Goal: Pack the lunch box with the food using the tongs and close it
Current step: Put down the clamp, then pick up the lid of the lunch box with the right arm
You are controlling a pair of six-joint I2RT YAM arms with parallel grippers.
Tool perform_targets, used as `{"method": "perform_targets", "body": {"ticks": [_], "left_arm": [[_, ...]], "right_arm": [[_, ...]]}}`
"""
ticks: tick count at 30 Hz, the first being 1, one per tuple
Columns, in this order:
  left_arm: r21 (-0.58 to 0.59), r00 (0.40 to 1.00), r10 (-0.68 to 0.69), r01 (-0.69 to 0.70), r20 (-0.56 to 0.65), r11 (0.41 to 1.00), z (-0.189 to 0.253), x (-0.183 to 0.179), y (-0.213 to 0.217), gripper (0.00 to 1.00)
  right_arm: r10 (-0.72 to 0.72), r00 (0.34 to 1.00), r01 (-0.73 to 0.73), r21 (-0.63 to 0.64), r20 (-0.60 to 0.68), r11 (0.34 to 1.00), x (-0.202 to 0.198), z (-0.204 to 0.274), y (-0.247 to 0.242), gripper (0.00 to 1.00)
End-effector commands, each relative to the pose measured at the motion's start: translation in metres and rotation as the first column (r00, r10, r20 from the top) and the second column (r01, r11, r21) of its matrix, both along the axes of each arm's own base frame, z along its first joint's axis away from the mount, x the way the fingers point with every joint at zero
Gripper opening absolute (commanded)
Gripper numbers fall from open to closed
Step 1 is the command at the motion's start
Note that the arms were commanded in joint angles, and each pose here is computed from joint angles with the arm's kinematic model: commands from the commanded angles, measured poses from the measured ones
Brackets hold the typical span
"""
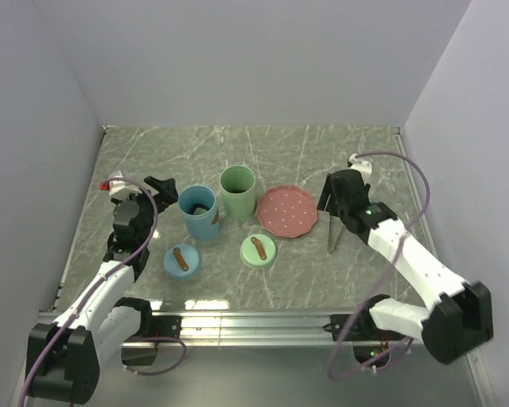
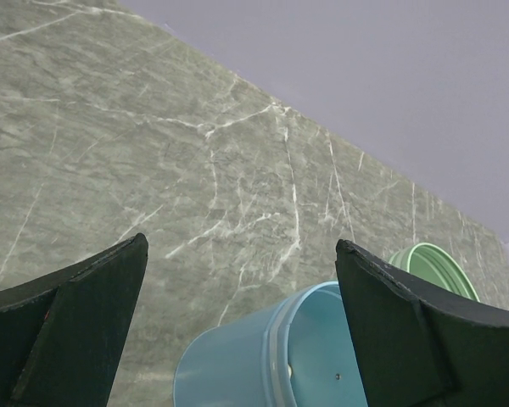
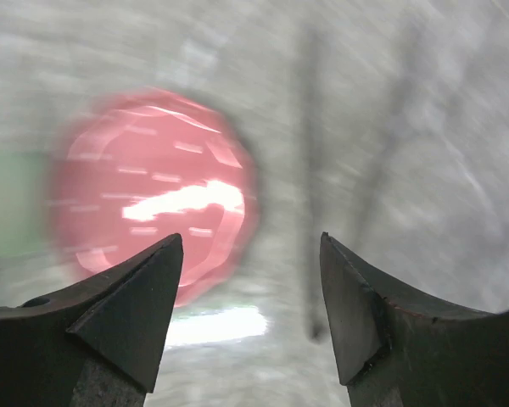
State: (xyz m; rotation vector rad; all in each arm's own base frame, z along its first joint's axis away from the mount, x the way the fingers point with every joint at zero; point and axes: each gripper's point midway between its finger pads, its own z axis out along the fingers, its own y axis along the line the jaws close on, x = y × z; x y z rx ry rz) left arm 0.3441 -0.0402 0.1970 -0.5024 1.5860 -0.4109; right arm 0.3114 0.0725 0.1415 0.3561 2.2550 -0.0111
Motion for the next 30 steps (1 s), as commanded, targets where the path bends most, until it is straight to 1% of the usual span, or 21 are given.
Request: {"method": "perform_targets", "body": {"ticks": [1, 3, 4, 5, 6, 8, 9, 11, 13, 15, 16, 17, 18, 20, 21, 24, 30], "left_arm": [[-0.015, 0.998, 0.041, -0.04, 0.053, 0.999, 0.013, -0.003, 0.008, 0.99], [-0.019, 0.996, 0.06, -0.059, 0.067, 0.998, 0.016, -0.006, 0.012, 0.99], [-0.019, 0.995, 0.067, -0.066, 0.07, 0.998, 0.017, -0.007, 0.013, 0.99], [-0.023, 0.994, 0.077, -0.075, 0.08, 0.997, 0.019, -0.011, 0.015, 0.99], [-0.026, 0.992, 0.092, -0.09, 0.089, 0.996, 0.021, -0.013, 0.018, 0.99], [-0.033, 0.989, 0.108, -0.105, 0.104, 0.994, 0.025, -0.018, 0.021, 1.0], [-0.032, 0.988, 0.108, -0.105, 0.112, 0.994, 0.027, -0.019, 0.022, 0.99], [-0.037, 0.986, 0.114, -0.11, 0.124, 0.993, 0.03, -0.024, 0.023, 0.99], [-0.04, 0.983, 0.12, -0.116, 0.139, 0.992, 0.035, -0.027, 0.025, 0.99], [-0.039, 0.983, 0.125, -0.121, 0.135, 0.992, 0.033, -0.029, 0.026, 1.0], [-0.04, 0.982, 0.129, -0.125, 0.139, 0.991, 0.034, -0.031, 0.027, 0.99], [-0.042, 0.982, 0.128, -0.123, 0.141, 0.991, 0.034, -0.031, 0.027, 0.99], [-0.041, 0.982, 0.13, -0.125, 0.139, 0.991, 0.034, -0.031, 0.027, 0.99], [-0.041, 0.982, 0.131, -0.127, 0.135, 0.991, 0.033, -0.03, 0.027, 1.0], [-0.04, 0.983, 0.132, -0.128, 0.131, 0.991, 0.032, -0.03, 0.027, 0.99], [-0.041, 0.984, 0.124, -0.119, 0.125, 0.992, 0.03, -0.028, 0.025, 1.0], [-0.039, 0.986, 0.123, -0.12, 0.112, 0.992, 0.027, -0.026, 0.025, 0.99]], "right_arm": [[0.155, 0.951, -0.186, 0.094, 0.269, 0.978, 0.009, 0.065, 0.036, 0.73], [0.203, 0.92, -0.251, 0.107, 0.334, 0.962, 0.008, 0.074, 0.045, 0.75], [0.228, 0.879, -0.306, 0.128, 0.418, 0.943, 0.009, 0.094, 0.054, 0.76], [0.235, 0.867, -0.319, 0.128, 0.439, 0.939, 0.008, 0.094, 0.055, 0.77], [0.24, 0.842, -0.339, 0.127, 0.484, 0.932, 0.01, 0.105, 0.058, 0.77], [0.248, 0.836, -0.349, 0.125, 0.49, 0.929, 0.011, 0.103, 0.06, 0.77], [0.245, 0.818, -0.355, 0.12, 0.52, 0.927, 0.016, 0.11, 0.062, 0.77], [0.274, 0.808, -0.384, 0.112, 0.522, 0.917, 0.019, 0.109, 0.069, 0.77], [0.326, 0.794, -0.435, 0.104, 0.513, 0.894, 0.024, 0.106, 0.081, 0.77], [0.414, 0.762, -0.532, 0.118, 0.498, 0.839, 0.025, 0.095, 0.105, 0.77], [0.439, 0.753, -0.558, 0.122, 0.49, 0.821, 0.024, 0.09, 0.113, 0.77], [0.49, 0.728, -0.607, 0.12, 0.48, 0.786, 0.019, 0.085, 0.128, 0.77], [0.512, 0.733, -0.616, 0.118, 0.447, 0.778, 0.021, 0.07, 0.135, 0.76], [0.539, 0.733, -0.628, 0.108, 0.414, 0.771, 0.019, 0.058, 0.147, 0.75], [0.575, 0.724, -0.65, 0.1, 0.382, 0.753, 0.014, 0.044, 0.158, 0.75], [0.617, 0.716, -0.675, 0.097, 0.326, 0.731, 0.001, 0.023, 0.175, 0.74], [0.667, 0.706, -0.701, 0.098, 0.238, 0.706, -0.02, -0.007, 0.194, 0.71]]}}
